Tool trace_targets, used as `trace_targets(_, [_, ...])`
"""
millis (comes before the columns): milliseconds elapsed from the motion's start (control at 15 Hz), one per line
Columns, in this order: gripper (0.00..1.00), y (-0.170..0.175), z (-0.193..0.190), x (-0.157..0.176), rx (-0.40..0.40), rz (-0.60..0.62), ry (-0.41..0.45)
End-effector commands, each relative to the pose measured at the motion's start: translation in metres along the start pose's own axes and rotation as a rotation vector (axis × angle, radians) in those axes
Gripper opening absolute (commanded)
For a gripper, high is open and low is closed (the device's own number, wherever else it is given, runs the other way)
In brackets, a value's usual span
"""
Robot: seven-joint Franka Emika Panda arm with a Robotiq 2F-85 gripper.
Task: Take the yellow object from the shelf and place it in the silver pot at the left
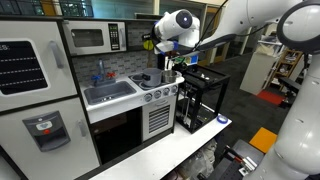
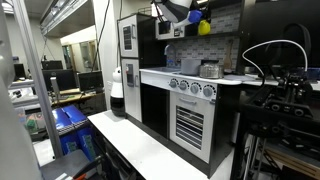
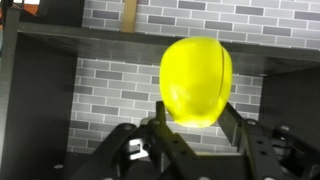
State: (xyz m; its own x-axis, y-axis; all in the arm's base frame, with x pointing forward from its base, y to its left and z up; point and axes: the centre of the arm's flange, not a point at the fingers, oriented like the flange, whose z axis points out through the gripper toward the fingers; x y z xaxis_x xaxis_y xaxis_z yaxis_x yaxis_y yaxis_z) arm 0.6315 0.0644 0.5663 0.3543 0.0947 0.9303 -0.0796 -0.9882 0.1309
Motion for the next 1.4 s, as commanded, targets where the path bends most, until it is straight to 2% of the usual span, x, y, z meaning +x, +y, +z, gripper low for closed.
trace_targets(0, [0.31,-0.004,-0.021,0.006,0.016,-0.021,-0.023])
trace_targets(533, [0.31,-0.012,-0.038,0.006,0.028,-0.017,-0.034])
trace_targets(667, [0.31,-0.013,-0.040,0.004,0.038,-0.012,-0.060])
trace_targets(867, [0.31,-0.012,-0.040,-0.007,0.065,0.014,-0.180])
trace_targets(1133, [0.31,-0.021,-0.034,-0.041,0.133,0.048,-0.382])
trace_targets(1333, [0.31,-0.030,-0.035,-0.053,0.147,0.064,-0.488])
